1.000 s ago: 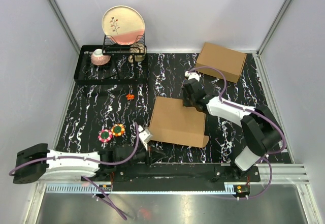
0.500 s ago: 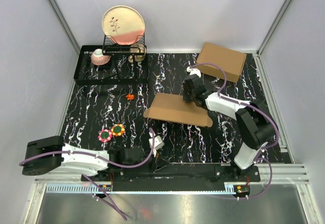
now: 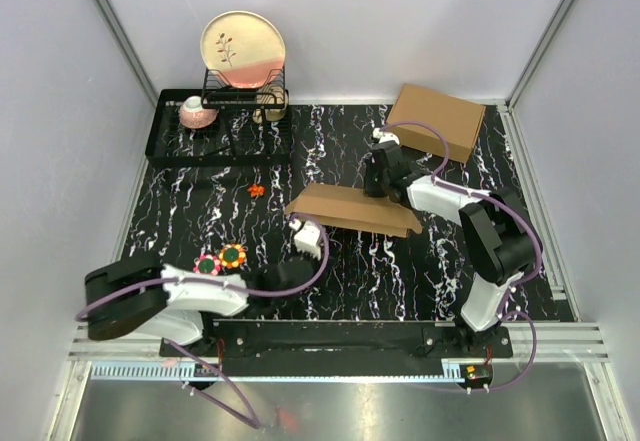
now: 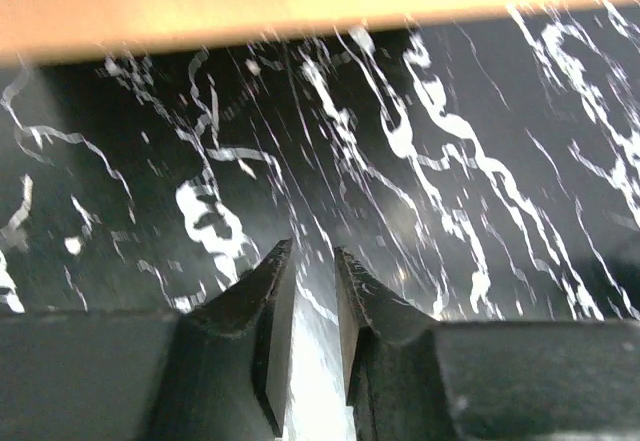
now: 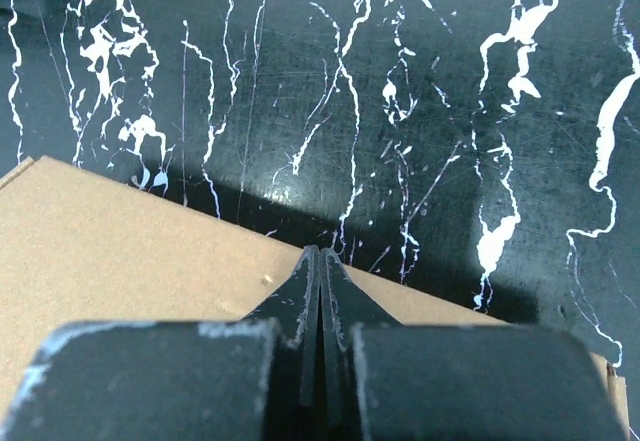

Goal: Fold the paper box

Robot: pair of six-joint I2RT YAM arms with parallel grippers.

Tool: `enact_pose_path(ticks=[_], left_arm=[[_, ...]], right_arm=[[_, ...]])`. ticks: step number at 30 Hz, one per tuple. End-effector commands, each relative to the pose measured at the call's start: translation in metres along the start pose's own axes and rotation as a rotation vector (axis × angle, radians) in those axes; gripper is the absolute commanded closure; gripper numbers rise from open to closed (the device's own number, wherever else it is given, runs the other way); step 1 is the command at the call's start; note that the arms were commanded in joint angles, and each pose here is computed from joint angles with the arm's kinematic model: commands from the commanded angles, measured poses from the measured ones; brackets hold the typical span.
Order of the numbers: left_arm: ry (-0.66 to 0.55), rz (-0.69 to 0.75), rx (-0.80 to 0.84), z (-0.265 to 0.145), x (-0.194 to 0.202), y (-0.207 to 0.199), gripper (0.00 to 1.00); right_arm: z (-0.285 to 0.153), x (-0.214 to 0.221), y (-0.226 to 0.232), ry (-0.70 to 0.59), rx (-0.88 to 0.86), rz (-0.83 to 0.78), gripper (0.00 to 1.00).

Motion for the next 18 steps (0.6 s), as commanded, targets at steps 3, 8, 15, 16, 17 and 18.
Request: enact_pose_path(ticks=[3,8,15,16,17,18], left_arm=[[-0.116,-0.053,-0.089,0.054,-0.049,0.002,0.72],[-0.134,-0.074,-0.091,0.082,-0.063,0.004,0.71],[-0.217,-0.09,-0.123,0.084,-0.09,0.011,0.67],[-0.227,-0.088,-0.126,0.084,-0.094,0.012,0.67],[-0.247,-0.094,-0.127,0.082,-0.1,0.012,0.67],[-0.26,-0.097,-0.127,0.08,-0.104,0.012,0.67]], right_arm=[[0.004,0.035,-0.008,0.223,-0.042,0.006,1.0],[0.005,0.036,-0.011,0.267,-0.078,0.04,1.0],[-0.005,0.044,-0.009,0.3,-0.118,0.087,1.0],[-0.006,0.045,-0.009,0.301,-0.121,0.093,1.0],[-0.007,0.046,-0.01,0.306,-0.123,0.098,1.0],[-0.008,0.047,-0.009,0.306,-0.129,0.1,1.0]])
Point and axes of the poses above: each gripper's point midway between its finger pads, its own z axis out along the fingers, its own y axis along the line the jaws close on, x = y × z, the point moved 8 cm from there along -z, back along the fingers, and after that the axes turned 4 degrees about z, right-handed, at the moved point
